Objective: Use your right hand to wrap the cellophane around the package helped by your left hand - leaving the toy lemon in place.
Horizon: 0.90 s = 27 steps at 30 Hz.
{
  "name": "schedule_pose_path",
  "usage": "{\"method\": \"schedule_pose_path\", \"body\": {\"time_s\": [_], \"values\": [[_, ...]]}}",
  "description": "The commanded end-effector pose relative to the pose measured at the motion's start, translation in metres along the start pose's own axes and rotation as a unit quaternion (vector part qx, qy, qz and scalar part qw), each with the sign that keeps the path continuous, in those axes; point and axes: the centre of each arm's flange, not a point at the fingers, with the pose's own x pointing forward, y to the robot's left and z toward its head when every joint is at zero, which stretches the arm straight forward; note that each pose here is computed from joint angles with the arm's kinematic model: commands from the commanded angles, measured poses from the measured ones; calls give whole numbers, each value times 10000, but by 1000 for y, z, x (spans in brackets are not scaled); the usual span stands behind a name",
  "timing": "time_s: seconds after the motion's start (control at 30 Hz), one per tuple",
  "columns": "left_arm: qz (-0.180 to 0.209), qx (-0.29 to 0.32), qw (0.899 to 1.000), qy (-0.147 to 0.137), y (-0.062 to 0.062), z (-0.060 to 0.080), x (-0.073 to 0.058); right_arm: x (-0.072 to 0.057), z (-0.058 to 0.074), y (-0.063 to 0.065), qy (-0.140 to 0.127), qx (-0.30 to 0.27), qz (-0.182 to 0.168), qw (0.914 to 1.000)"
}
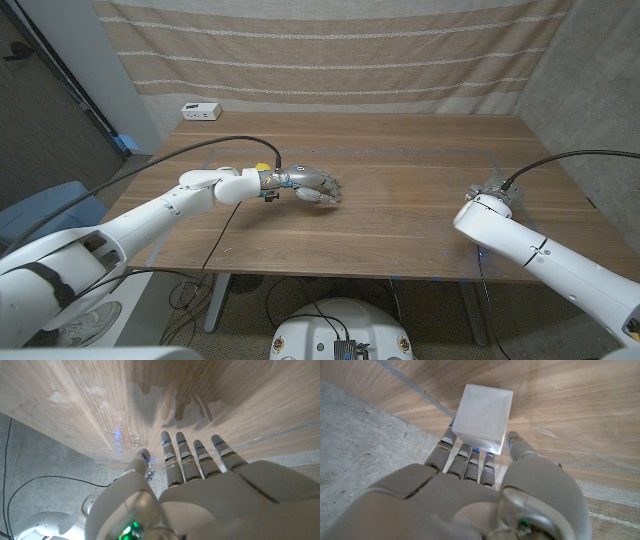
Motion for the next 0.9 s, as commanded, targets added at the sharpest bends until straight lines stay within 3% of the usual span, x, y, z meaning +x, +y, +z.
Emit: {"method": "schedule_pose_path", "body": {"time_s": [0.03,0.27,0.47,0.63,0.9], "values": [[-175,-86,9998,75,-2,-4,3,-2,7,-1,-30,-326,-796,9963],[-205,-93,9997,112,-2,-3,2,-5,7,-2,-13,-420,-1135,9927],[-234,-101,9996,121,-4,-2,2,-13,8,-5,-100,-354,-1705,9847],[-264,-99,9995,106,-4,-1,2,-24,10,-9,-357,-208,-2192,9748],[-348,-126,9993,99,-4,1,3,-45,23,-21,-1011,-32,-2427,9648]]}}
